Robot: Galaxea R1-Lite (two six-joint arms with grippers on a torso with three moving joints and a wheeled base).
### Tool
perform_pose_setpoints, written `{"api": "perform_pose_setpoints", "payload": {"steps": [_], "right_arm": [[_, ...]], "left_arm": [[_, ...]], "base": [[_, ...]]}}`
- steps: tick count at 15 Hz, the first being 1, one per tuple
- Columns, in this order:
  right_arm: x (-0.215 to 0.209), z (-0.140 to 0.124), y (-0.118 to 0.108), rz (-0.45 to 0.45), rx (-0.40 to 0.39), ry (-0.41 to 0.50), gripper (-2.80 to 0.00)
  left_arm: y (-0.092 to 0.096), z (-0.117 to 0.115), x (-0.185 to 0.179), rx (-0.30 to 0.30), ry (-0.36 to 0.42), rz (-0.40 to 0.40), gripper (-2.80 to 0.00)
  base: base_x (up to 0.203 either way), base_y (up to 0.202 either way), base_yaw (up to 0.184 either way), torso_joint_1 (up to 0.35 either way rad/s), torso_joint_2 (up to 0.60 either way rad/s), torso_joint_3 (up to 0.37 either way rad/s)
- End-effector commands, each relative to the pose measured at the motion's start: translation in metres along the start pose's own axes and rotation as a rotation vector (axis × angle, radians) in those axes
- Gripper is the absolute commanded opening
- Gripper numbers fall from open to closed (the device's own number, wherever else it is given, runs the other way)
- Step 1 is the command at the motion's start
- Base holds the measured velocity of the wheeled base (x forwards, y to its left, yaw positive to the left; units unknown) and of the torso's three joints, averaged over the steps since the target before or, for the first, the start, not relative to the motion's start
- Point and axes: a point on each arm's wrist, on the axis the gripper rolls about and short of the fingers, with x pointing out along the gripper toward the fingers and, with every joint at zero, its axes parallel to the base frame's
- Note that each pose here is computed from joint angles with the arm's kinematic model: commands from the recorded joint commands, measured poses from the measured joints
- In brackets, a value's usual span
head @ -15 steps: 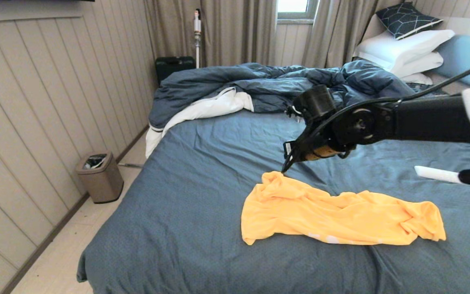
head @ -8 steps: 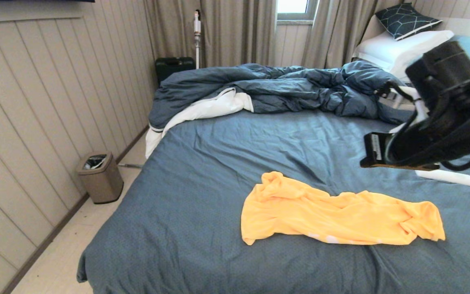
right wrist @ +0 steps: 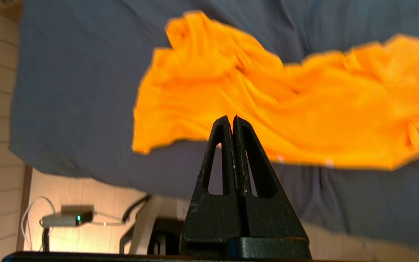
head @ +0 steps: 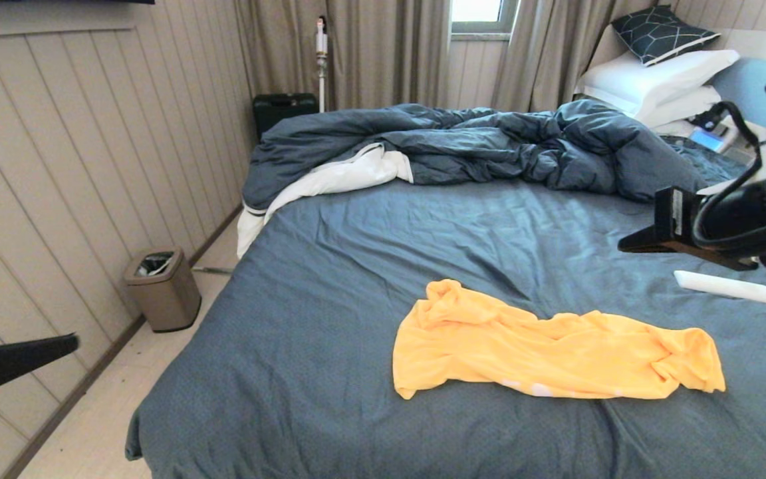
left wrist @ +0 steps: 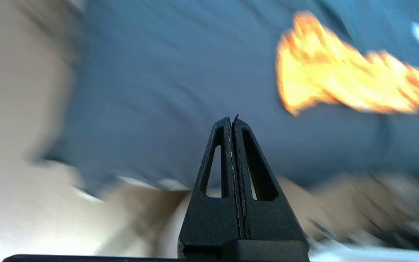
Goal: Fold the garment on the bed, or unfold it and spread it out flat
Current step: Unford the yellow T-shirt
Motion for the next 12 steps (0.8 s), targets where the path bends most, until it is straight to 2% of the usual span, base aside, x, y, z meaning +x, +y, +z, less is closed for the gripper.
{"api": "perform_pose_setpoints", "payload": {"steps": [1,3,4,7,8,11,12], "right_arm": [[0.017,0.005,-0.002,0.0,0.0,-0.009,-2.8],[0.029,0.008,-0.002,0.003,-0.003,-0.016,-2.8],[0.035,0.009,-0.003,0.002,-0.003,-0.009,-2.8],[0.053,0.012,-0.003,0.014,-0.018,-0.019,-2.8],[0.063,0.015,-0.003,0.025,-0.023,-0.034,-2.8],[0.072,0.018,-0.004,0.027,-0.042,-0.038,-2.8],[0.076,0.021,-0.004,0.028,-0.061,-0.044,-2.8]], "left_arm": [[0.007,0.023,0.109,-0.077,0.319,-0.029,-2.8],[-0.014,0.028,0.176,-0.102,0.47,-0.105,-2.8],[-0.027,0.023,0.204,-0.11,0.537,-0.137,-2.8],[-0.079,0.003,0.257,-0.092,0.67,-0.245,-2.8],[-0.091,0.003,0.269,-0.097,0.677,-0.267,0.0],[-0.106,-0.001,0.281,-0.13,0.694,-0.277,0.0],[-0.111,-0.009,0.299,-0.16,0.709,-0.248,0.0]], "base": [[0.0,0.0,0.0,0.0,0.0,0.0],[0.0,0.0,0.0,0.0,0.0,0.0],[0.0,0.0,0.0,0.0,0.0,0.0],[0.0,0.0,0.0,0.0,0.0,0.0],[0.0,0.0,0.0,0.0,0.0,0.0],[0.0,0.0,0.0,0.0,0.0,0.0],[0.0,0.0,0.0,0.0,0.0,0.0]]}}
